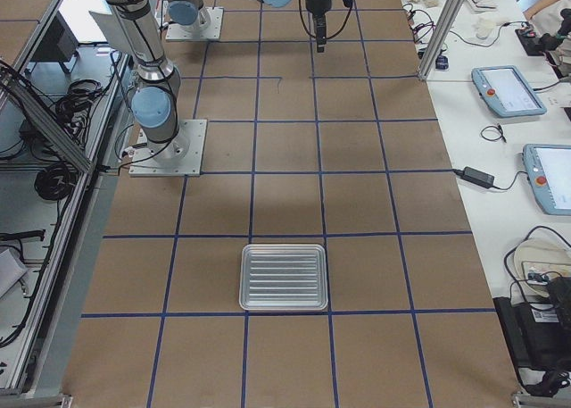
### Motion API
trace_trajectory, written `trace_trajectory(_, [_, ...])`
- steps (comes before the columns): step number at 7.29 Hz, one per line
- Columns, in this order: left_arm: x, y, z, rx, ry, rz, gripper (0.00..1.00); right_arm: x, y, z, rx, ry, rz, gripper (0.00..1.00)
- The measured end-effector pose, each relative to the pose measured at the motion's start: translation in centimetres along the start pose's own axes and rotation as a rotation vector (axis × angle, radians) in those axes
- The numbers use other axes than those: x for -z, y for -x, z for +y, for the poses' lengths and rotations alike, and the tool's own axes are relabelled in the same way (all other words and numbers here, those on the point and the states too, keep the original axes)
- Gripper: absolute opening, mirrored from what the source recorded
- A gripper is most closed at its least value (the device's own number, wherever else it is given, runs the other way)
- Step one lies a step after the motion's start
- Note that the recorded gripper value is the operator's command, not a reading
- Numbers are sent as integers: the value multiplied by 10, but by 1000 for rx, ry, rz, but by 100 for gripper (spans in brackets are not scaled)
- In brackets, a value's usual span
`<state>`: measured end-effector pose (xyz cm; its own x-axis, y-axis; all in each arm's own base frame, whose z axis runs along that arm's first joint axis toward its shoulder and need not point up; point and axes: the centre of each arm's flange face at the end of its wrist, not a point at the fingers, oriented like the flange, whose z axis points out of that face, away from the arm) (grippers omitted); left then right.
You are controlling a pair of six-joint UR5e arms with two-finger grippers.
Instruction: Place bearing gear from tray to pile
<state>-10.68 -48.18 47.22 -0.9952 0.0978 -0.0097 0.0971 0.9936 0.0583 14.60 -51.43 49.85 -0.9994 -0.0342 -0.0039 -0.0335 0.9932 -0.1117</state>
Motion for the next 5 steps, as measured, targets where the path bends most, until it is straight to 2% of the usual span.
trace_trajectory(5, [-1, 0, 2, -2, 7, -1, 100, -1, 0, 0, 0, 1, 0, 100])
